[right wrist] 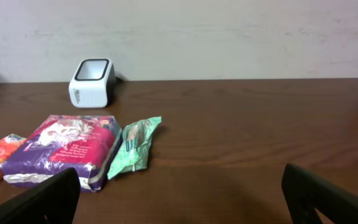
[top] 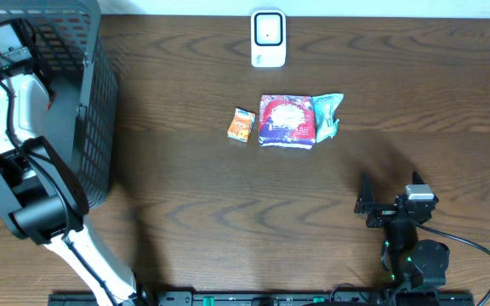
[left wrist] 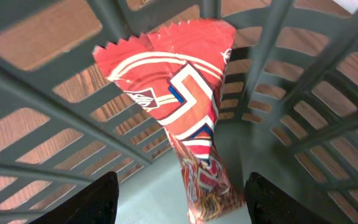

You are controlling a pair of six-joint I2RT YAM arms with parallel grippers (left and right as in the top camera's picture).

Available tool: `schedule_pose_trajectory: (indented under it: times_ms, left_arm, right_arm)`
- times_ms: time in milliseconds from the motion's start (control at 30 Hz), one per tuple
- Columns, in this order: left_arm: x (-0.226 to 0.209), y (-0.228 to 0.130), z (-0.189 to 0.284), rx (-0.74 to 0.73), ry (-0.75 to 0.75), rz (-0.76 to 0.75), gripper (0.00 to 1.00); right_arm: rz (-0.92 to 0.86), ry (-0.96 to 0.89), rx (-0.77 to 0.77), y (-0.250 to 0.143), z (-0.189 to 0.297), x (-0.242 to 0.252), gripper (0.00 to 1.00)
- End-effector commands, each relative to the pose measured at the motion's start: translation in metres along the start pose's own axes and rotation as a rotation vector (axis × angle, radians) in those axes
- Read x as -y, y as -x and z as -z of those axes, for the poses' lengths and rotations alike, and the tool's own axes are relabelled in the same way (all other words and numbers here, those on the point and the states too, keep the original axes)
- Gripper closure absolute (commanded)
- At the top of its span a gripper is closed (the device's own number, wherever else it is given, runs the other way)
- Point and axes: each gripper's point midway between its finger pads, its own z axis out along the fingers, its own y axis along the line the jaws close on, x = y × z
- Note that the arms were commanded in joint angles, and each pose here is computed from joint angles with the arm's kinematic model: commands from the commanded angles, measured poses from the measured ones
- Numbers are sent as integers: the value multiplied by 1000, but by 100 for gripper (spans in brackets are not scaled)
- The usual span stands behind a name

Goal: Scan the item barcode
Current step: 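Reach the left gripper into the basket and grasp the red-white candy bar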

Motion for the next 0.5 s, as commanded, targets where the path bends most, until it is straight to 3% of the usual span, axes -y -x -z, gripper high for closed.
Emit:
schedule_pose_trajectory:
  times_ms: [0,467]
  left_arm:
    - [2,-7,-12,0,26,14,35]
    - [11,-27,-37,-27,24,68,35]
  right_arm:
    - [7,-18,0,0,0,4,1]
    - [7,-18,0,0,0,4,1]
